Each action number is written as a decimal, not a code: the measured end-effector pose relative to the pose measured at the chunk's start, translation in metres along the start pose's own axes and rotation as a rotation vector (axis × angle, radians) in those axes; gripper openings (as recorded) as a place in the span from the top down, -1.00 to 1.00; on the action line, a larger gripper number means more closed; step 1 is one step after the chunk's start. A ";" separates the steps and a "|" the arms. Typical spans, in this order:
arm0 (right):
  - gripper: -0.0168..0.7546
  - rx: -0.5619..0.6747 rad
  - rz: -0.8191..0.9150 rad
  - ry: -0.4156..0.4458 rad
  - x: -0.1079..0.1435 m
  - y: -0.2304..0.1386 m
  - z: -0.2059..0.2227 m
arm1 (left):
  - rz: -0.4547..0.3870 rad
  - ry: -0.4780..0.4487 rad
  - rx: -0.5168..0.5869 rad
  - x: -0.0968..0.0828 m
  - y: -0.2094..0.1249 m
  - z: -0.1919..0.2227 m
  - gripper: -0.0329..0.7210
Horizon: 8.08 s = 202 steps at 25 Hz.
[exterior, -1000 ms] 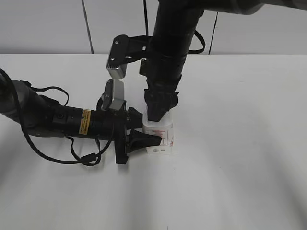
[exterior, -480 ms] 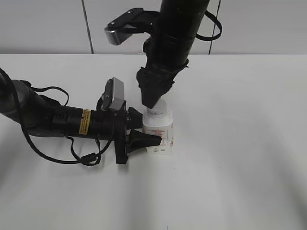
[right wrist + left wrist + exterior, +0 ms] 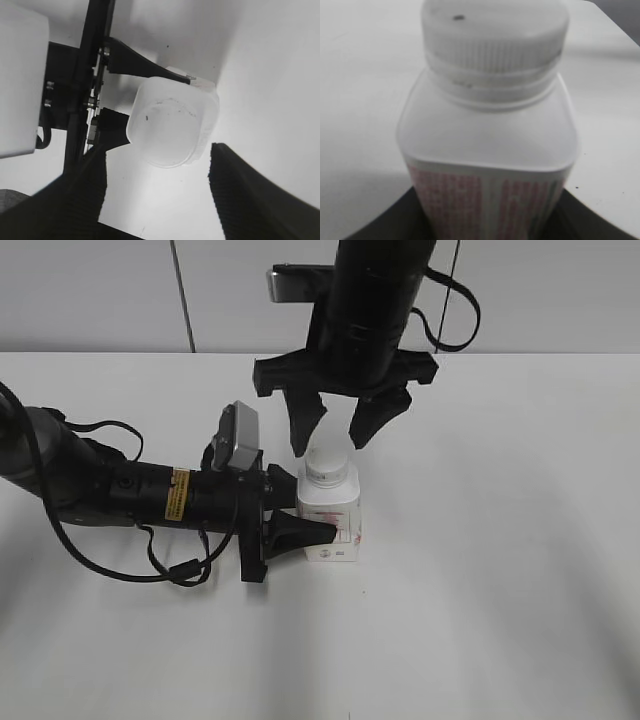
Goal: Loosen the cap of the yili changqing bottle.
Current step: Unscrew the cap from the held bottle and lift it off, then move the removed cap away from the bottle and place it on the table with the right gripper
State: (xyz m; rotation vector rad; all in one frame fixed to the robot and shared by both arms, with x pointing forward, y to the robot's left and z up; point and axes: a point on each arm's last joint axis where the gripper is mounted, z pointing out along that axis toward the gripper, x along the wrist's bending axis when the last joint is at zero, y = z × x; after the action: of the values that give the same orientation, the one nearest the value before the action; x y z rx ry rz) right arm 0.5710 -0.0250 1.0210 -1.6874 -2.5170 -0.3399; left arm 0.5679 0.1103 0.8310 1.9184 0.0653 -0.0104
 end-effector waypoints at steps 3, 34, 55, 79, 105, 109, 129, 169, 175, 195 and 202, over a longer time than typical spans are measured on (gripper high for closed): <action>-0.37 0.024 0.015 0.005 0.000 0.001 0.010 | 0.000 0.000 0.001 0.000 0.000 0.000 0.03; -0.08 0.064 0.001 -0.060 -0.009 0.005 0.039 | 0.000 0.001 0.001 0.000 0.000 0.000 0.03; -0.05 0.054 -1.262 -0.045 -0.007 0.009 0.039 | -0.003 0.007 0.001 0.001 0.000 0.000 0.03; -0.05 0.057 -1.359 -0.043 -0.005 0.003 0.019 | 0.005 -0.019 -0.042 -0.001 0.005 0.000 0.04; -0.05 -0.005 -1.220 -0.075 -0.002 -0.001 -0.011 | 0.016 -0.029 0.005 -0.002 -0.001 0.000 0.05; -0.05 -0.028 -0.929 -0.018 0.002 -0.002 -0.011 | 0.016 -0.029 0.005 -0.002 -0.001 0.000 0.05; -0.05 -0.040 -0.073 -0.055 -0.003 -0.001 -0.012 | 0.017 -0.031 0.006 -0.003 -0.001 0.000 0.05; -0.05 -0.067 0.271 -0.138 -0.148 -0.082 0.042 | 0.017 -0.031 0.007 -0.003 -0.001 0.000 0.05; -0.05 -0.098 0.275 -0.140 -0.154 -0.075 0.067 | 0.017 -0.031 0.007 -0.003 -0.001 0.000 0.05; -0.64 -0.081 0.260 -0.124 -0.154 -0.075 0.076 | 0.017 -0.033 0.003 -0.003 0.000 0.000 0.05; -0.61 -0.070 0.282 -0.099 -0.152 -0.076 0.076 | 0.010 -0.033 0.003 -0.003 0.000 0.000 -0.02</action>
State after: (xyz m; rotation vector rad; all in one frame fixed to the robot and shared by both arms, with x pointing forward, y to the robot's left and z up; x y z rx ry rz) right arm 0.5630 -0.1715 0.9070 -2.1013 -2.3089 -0.3291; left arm 0.5652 0.1102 0.8306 1.9209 0.0334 -0.0359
